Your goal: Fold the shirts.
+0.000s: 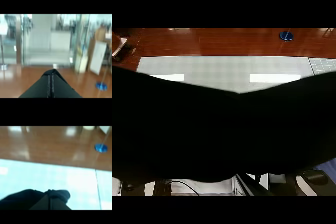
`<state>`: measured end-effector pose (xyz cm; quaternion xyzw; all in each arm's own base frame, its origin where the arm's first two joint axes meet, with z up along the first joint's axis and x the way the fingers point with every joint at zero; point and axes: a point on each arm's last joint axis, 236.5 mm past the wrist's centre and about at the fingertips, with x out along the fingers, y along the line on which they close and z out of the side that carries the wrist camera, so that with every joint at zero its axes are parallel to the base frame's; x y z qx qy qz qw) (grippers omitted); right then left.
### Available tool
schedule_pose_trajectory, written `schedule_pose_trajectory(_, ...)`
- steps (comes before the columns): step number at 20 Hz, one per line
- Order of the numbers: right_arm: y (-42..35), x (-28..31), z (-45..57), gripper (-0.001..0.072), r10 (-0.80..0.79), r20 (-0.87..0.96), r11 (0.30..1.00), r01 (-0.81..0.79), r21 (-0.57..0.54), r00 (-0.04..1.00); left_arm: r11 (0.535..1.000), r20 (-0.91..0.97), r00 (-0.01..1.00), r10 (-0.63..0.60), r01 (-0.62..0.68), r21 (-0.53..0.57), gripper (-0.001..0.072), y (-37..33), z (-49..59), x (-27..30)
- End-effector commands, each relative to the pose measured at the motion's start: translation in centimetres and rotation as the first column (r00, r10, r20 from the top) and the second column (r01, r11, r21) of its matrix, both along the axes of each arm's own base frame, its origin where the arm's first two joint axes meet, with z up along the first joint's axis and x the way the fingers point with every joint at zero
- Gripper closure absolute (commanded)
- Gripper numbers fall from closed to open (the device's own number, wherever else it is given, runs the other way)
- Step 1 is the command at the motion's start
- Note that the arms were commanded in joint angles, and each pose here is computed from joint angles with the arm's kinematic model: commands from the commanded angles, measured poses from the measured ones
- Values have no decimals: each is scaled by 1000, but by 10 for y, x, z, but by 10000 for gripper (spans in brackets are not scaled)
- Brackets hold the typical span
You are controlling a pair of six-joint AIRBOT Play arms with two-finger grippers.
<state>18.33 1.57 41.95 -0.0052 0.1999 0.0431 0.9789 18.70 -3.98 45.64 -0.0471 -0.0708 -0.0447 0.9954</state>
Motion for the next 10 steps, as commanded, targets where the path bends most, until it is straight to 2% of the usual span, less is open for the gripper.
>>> schedule_pose_trajectory(1, 6, 31, -50, 693, -2, -131, 1000, 4, 18, 991, 996, -215, 974, -72, 59, -63, 692, -3, -73, 23)
schedule_pose_trajectory(5, 6, 95, -174, 695, -46, -374, 999, 43, -17, 926, 984, -483, 867, -124, 43, -175, 692, 9, -199, 67)
schedule_pose_trajectory(10, 10, 178, -267, 695, -78, -491, 997, 70, -34, 868, 946, -617, 762, -195, -19, -323, 692, 24, -305, 125)
